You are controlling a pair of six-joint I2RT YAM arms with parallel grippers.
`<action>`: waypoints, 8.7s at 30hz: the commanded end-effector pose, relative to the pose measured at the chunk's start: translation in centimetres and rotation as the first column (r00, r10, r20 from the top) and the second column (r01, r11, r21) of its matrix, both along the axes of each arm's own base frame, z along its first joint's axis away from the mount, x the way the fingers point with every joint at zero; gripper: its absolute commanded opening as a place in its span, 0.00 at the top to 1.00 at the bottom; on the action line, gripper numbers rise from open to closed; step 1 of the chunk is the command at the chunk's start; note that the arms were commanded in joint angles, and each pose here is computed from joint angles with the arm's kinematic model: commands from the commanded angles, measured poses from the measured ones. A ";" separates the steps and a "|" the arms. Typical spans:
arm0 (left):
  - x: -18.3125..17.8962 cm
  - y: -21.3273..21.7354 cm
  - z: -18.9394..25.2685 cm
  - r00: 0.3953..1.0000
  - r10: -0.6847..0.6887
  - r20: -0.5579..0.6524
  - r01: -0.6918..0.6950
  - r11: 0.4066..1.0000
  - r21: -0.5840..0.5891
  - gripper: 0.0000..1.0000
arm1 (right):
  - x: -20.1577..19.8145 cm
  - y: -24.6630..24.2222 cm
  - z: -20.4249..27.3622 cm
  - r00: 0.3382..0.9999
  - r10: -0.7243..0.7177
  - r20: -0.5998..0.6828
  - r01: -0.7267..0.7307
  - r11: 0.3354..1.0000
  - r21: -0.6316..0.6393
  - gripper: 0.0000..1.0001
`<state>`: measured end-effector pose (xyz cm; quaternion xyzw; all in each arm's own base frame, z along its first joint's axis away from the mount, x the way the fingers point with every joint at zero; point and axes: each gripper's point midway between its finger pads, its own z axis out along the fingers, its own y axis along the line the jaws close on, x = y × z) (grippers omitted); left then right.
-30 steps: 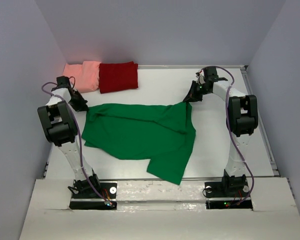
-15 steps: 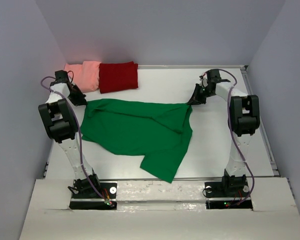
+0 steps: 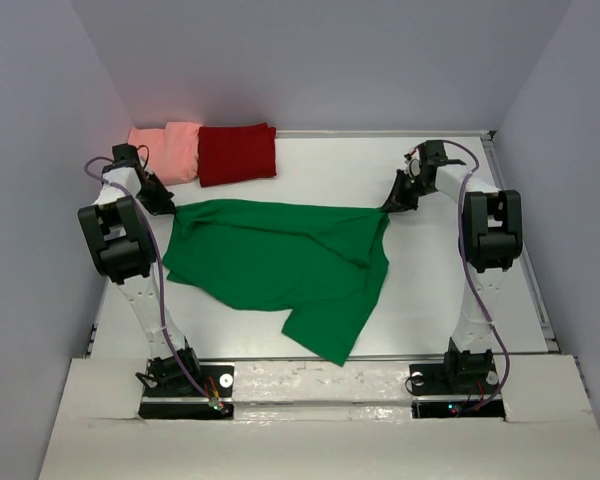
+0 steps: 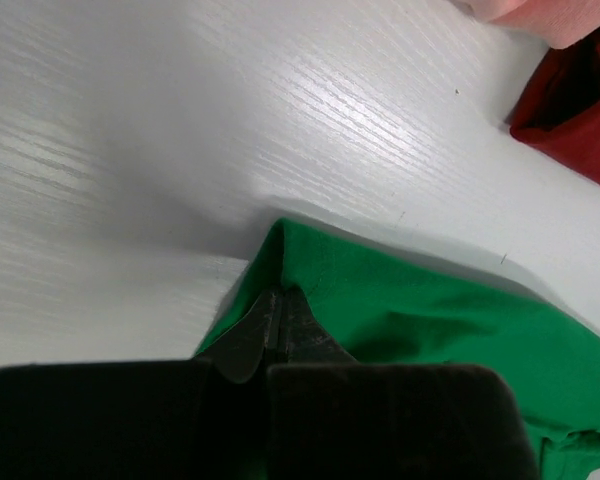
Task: Fold and stack the t-shirts
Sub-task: Fold the tshirt
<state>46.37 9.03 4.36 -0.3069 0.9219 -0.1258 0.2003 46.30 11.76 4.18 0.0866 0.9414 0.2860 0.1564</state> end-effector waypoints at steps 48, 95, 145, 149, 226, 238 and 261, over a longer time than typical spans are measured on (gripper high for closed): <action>-2.8 -3.1 3.2 0.997 0.000 -0.073 0.010 0.990 0.140 0.73 | 9.8 0.0 1.7 0.987 0.032 0.155 -0.046 0.996 0.083 1.00; -1.2 -2.8 -0.7 0.992 -0.016 -0.127 0.033 0.991 0.133 0.95 | 9.6 0.1 2.0 0.986 0.038 0.161 -0.052 0.995 0.084 1.00; 5.7 0.4 4.5 0.998 0.046 0.042 -0.047 0.999 0.012 0.99 | 9.4 -0.4 2.2 0.986 0.036 0.160 -0.050 0.995 0.087 1.00; 5.7 0.3 3.5 0.999 0.036 0.019 -0.037 0.999 0.006 0.65 | 9.4 -0.4 2.4 0.986 0.035 0.165 -0.050 0.995 0.085 0.71; -2.3 -6.7 2.4 0.999 -0.045 -0.020 0.046 0.998 0.052 0.40 | -10.3 4.0 -0.6 0.996 0.062 -0.062 -0.064 0.998 -0.029 1.00; -1.1 -6.1 0.9 0.998 -0.031 -0.047 0.035 0.996 0.084 0.40 | -10.1 3.8 -0.3 0.996 0.066 -0.060 -0.069 0.996 -0.049 1.00; -0.6 -3.2 1.3 0.996 -0.015 -0.088 0.034 0.975 0.222 0.77 | -10.4 3.7 -0.6 0.995 0.071 -0.070 -0.075 0.996 -0.050 1.00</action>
